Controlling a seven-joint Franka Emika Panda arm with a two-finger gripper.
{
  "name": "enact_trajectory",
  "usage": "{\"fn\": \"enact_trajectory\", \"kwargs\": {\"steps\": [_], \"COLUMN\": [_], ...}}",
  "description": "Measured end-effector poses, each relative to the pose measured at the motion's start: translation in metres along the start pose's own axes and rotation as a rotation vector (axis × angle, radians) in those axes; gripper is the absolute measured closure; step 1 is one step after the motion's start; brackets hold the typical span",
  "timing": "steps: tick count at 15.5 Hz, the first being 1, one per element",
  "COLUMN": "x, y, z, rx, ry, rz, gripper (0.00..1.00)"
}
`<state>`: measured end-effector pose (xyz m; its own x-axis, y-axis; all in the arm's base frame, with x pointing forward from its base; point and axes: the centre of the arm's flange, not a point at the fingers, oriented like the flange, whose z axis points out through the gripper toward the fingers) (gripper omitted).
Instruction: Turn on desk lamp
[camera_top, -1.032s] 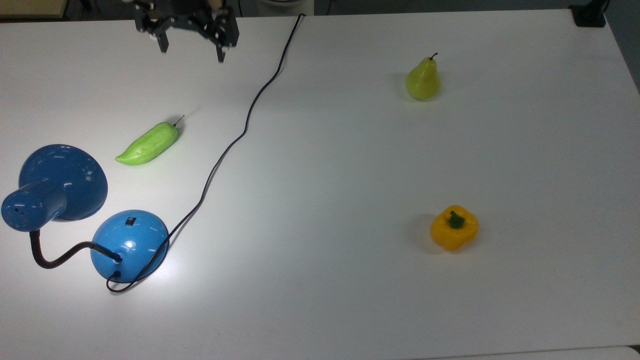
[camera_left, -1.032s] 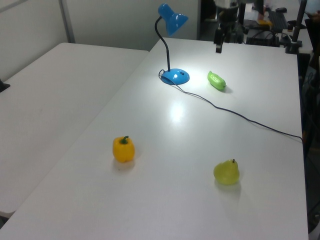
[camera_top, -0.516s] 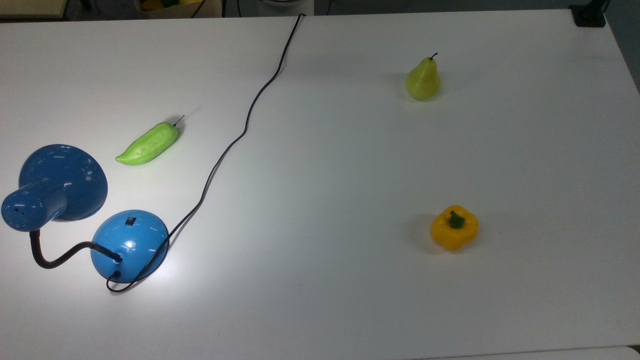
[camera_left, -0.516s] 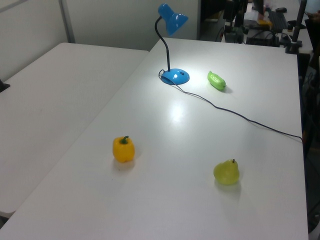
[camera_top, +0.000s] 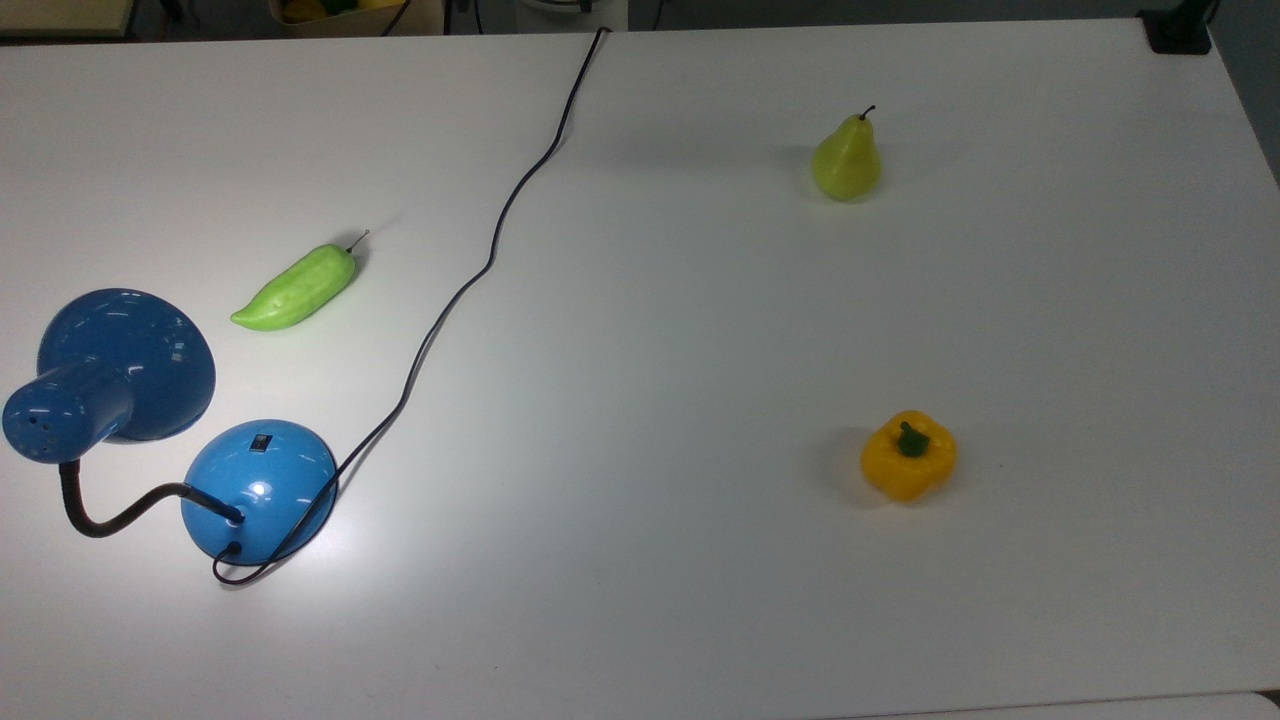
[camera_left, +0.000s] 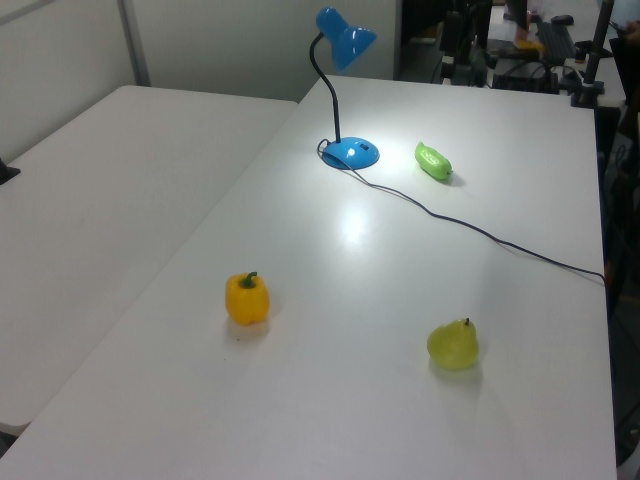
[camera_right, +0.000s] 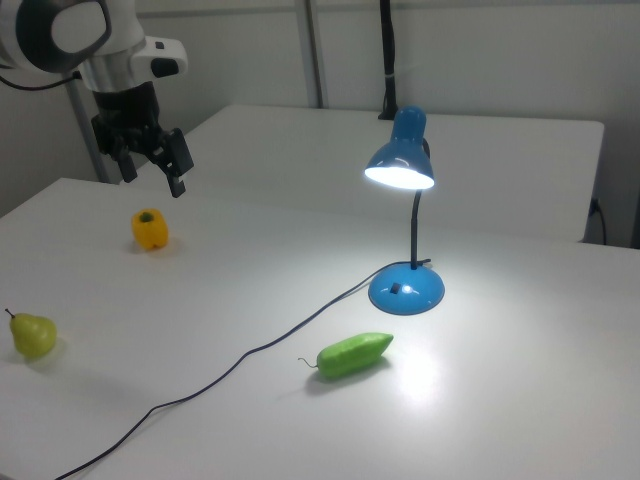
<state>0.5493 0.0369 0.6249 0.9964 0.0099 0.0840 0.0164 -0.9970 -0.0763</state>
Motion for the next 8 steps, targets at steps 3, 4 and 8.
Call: {"fn": "enact_trajectory", "kwargs": {"steps": [3,4,8], "x": [0.005,0.006,0.006], "y": [0.002,0.003,-0.002], "z": [0.009,0.011,0.013], "rx": [-0.027,-0.034,-0.037], "ry": [0.005,0.005,0.001], "rz": [-0.033,-0.036,-0.070], "gripper": [0.00,0.00,0.00]}}
